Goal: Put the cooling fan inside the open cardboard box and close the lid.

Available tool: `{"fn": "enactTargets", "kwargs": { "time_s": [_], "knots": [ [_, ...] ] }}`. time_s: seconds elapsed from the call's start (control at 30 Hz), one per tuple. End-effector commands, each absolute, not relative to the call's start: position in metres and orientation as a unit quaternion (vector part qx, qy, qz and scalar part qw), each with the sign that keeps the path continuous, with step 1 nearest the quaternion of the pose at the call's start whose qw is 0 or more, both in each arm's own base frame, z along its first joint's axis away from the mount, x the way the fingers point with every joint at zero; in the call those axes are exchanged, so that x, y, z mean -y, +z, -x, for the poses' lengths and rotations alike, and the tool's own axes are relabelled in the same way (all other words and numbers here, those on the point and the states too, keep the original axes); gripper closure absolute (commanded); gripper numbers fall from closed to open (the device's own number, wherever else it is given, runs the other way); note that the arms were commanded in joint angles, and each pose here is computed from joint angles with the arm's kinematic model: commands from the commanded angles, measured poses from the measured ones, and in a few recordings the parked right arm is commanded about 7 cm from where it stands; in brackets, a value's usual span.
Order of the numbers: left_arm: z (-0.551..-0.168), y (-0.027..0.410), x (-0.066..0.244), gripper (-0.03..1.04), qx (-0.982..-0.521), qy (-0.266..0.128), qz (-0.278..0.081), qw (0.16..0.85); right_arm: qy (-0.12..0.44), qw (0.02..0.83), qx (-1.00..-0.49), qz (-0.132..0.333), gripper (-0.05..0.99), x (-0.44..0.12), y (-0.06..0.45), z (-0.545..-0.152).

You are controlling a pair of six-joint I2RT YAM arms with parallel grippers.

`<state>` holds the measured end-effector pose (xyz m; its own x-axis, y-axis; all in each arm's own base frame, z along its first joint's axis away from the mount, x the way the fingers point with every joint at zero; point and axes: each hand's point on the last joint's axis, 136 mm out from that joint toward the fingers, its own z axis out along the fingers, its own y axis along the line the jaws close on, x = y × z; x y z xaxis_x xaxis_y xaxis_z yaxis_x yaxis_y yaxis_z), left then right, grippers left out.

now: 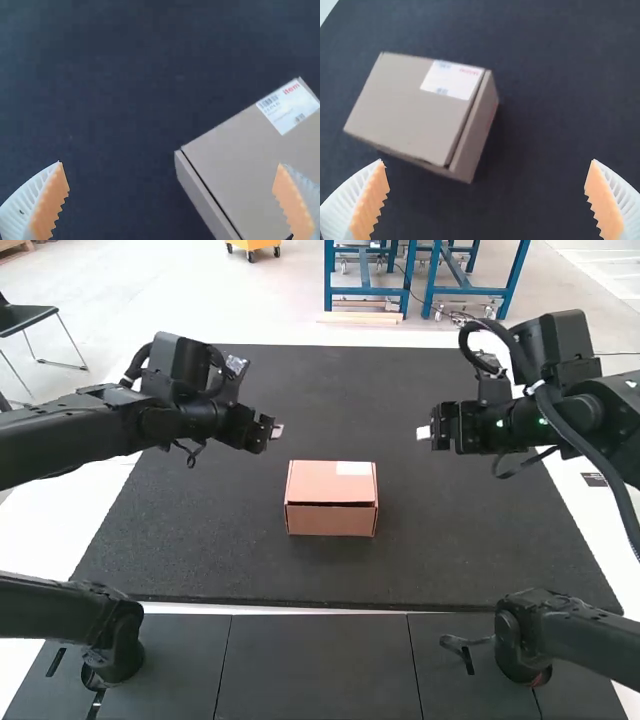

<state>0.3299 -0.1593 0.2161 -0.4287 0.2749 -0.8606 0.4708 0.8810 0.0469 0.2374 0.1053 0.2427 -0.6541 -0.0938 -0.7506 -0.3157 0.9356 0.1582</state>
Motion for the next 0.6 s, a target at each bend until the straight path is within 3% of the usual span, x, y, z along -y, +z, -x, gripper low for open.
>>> {"fn": "enactTargets", "kwargs": {
  "time_s": [0.0,0.13,0.33,0.57],
  "knots": [
    [-0.329,0.232,0.145,0.05,-0.82,-0.1,-0.205,0.526,0.115,0.449,-0.883,0.076,0.03,-0.088,0.255,-0.251],
    [-0.329,0.264,0.126,0.05,-0.777,-0.093,-0.166,0.6,0.114,0.506,-0.853,0.06,0.03,-0.081,0.276,-0.262],
    [-0.318,0.25,0.104,0.05,-0.774,-0.112,-0.108,0.614,0.116,0.579,-0.805,0.053,0.03,-0.072,0.298,-0.268],
    [-0.298,0.253,0.078,0.05,-0.708,-0.11,-0.086,0.692,0.122,0.636,-0.76,0.049,0.03,-0.071,0.289,-0.27]
  ]
}}
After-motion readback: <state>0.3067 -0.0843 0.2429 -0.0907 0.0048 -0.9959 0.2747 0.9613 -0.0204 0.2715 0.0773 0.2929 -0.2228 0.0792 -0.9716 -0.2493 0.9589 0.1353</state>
